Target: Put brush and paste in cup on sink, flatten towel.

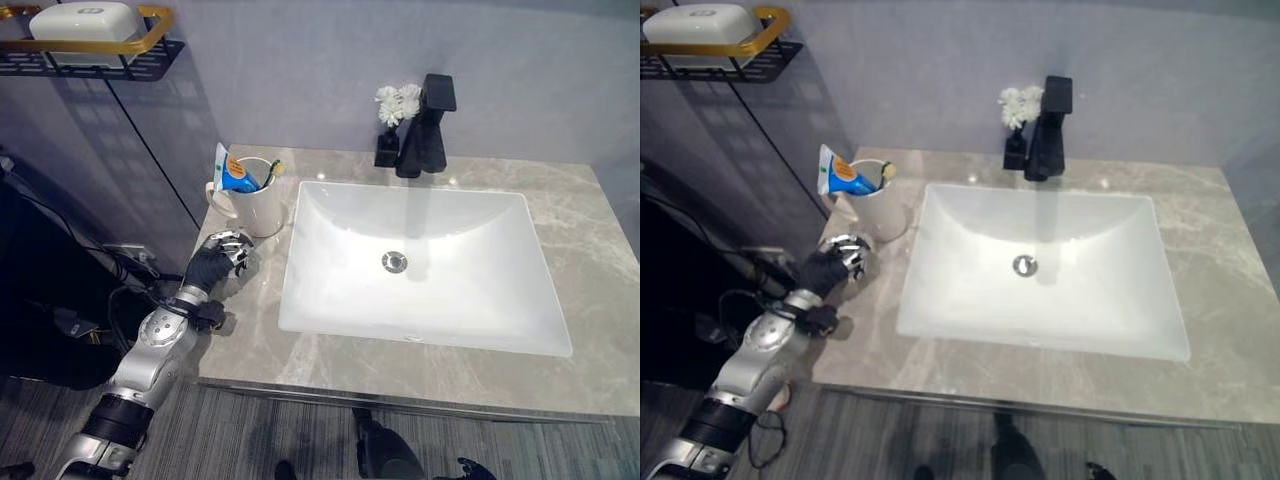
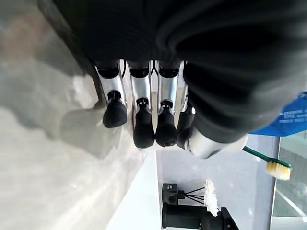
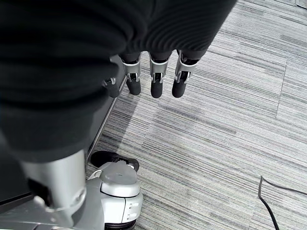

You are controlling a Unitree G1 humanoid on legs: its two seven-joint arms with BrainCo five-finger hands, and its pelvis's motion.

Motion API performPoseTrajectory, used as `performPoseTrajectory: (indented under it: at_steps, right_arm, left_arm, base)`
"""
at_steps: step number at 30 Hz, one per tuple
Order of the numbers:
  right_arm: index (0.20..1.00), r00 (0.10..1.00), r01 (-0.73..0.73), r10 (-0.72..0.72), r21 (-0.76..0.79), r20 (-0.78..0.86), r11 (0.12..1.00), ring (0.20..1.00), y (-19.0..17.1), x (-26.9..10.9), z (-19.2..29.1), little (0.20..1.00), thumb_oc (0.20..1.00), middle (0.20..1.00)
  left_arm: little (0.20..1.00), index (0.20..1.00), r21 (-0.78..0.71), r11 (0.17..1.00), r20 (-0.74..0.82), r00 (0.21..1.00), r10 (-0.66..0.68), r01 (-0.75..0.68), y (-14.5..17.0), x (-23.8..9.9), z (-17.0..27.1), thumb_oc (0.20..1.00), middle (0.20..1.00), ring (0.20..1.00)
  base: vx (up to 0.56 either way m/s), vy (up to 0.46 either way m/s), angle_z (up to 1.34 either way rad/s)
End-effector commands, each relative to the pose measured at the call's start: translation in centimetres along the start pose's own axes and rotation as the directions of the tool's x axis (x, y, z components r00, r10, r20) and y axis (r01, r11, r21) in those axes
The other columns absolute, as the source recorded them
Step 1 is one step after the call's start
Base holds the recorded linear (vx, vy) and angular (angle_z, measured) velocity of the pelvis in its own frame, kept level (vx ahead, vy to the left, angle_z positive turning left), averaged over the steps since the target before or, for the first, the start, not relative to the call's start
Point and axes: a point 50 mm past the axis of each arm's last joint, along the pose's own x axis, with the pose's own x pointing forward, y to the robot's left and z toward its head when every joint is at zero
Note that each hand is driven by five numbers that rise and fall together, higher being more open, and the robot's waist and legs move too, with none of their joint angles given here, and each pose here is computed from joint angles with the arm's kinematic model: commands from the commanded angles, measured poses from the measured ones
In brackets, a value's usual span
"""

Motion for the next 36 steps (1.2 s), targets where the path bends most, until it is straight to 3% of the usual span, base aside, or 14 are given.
performPoseTrajectory:
  at_steps: [1, 21, 36]
  right_arm:
    - [1.0, 1.0, -0.024, 0.024, -0.015, -0.015, 1.0, 1.0, 0.4, -0.2, -0.8, 1.0, 1.0, 1.0]
    - [1.0, 0.999, -0.023, 0.025, -0.065, 0.026, 0.998, 1.0, 0.1, -0.1, 0.3, 1.0, 1.0, 1.0]
    - [1.0, 1.0, -0.01, 0.011, -0.027, 0.01, 1.0, 1.0, -0.2, -0.3, -0.6, 1.0, 1.0, 1.0]
  left_arm:
    - [0.2, 0.2, 0.012, 1.0, 0.081, 0.997, 0.015, -0.016, 0.9, 0.6, 1.9, 0.2, 0.2, 0.2]
    - [0.2, 0.2, 0.115, 0.98, 0.123, 0.981, 0.149, -0.163, 2.8, 5.4, 4.4, 0.2, 0.2, 0.2]
    - [0.2, 0.2, 0.073, 0.992, 0.146, 0.985, 0.087, -0.099, 2.1, 1.9, 3.8, 0.2, 0.2, 0.2]
  base:
    - [0.0, 0.0, 0.0]
    - [0.0, -0.005, -0.03]
    - [0.0, -0.002, 0.0]
